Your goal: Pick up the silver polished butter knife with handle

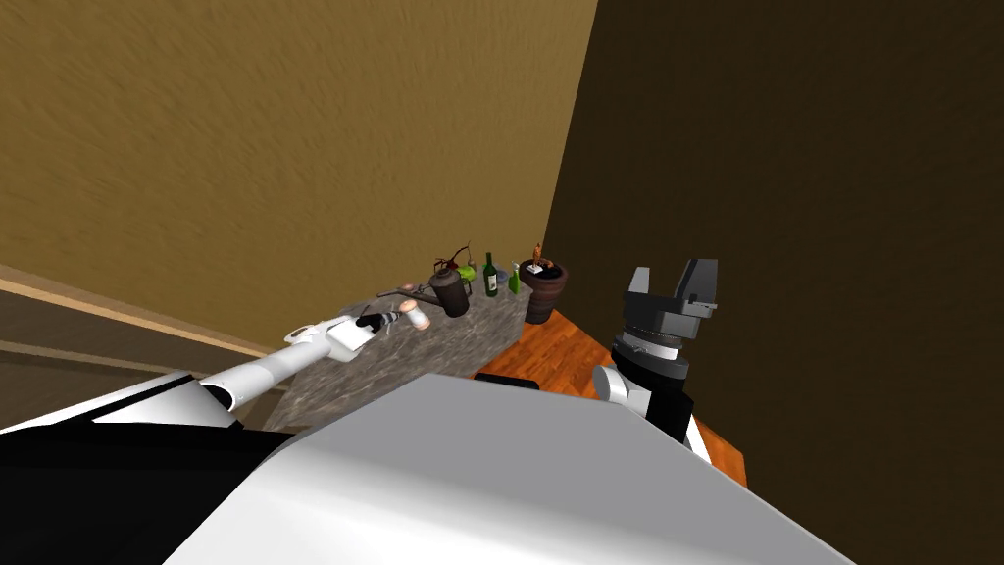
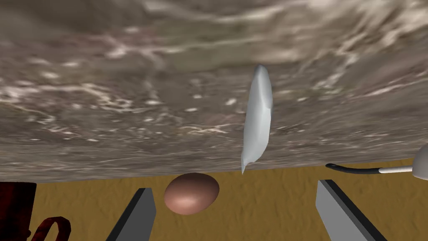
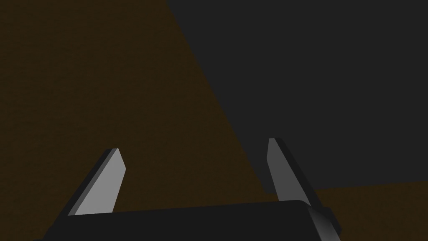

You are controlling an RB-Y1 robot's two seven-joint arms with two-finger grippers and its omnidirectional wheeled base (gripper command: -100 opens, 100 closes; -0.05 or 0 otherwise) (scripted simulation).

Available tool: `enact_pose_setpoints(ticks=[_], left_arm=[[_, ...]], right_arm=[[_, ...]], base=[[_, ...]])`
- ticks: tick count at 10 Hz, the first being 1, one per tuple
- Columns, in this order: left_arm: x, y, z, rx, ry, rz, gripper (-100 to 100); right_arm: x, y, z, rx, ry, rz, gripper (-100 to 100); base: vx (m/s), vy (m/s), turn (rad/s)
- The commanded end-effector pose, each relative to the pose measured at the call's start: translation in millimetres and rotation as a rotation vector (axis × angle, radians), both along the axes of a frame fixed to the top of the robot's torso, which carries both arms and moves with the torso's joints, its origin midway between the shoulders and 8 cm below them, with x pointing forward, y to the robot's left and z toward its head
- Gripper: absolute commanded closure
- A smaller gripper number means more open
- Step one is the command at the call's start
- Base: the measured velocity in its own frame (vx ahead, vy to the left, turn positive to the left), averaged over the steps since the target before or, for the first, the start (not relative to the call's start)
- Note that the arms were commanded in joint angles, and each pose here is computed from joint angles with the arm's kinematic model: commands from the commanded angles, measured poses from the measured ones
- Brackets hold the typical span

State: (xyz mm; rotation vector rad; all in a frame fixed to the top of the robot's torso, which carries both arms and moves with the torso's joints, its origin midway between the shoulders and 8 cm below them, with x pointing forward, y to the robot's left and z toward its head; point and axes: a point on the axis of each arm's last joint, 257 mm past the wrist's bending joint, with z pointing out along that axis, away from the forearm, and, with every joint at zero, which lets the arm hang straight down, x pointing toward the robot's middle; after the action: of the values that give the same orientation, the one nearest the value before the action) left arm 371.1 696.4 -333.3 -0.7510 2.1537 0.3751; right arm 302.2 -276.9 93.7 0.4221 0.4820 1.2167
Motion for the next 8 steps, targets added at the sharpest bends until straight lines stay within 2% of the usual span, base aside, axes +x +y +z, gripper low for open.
enact_pose_setpoints(ticks=[1,2,3,4,8], left_arm=[[-10,14.8,1,0.028,0.034,0.030,-100],[-6,8.7,0,0.016,0.019,0.018,-100],[-7,9.9,0,0.019,0.023,0.021,0],[-12,18.7,-4,0.019,0.022,0.055,-100],[-28,37.4,-15,0.017,0.025,0.136,-100]], right_arm=[[0,0,0,0.000,0.000,0.000,0],[0,0,0,0.000,0.000,0.000,0],[0,0,0,0.000,0.000,0.000,0],[0,0,0,0.000,0.000,0.000,0],[0,0,0,0.000,0.000,0.000,0]], base=[[0.044,0.020,-0.087],[0.018,0.008,-0.017],[0.000,0.000,0.000],[-0.049,0.032,-0.226],[-0.082,0.058,-0.229]])
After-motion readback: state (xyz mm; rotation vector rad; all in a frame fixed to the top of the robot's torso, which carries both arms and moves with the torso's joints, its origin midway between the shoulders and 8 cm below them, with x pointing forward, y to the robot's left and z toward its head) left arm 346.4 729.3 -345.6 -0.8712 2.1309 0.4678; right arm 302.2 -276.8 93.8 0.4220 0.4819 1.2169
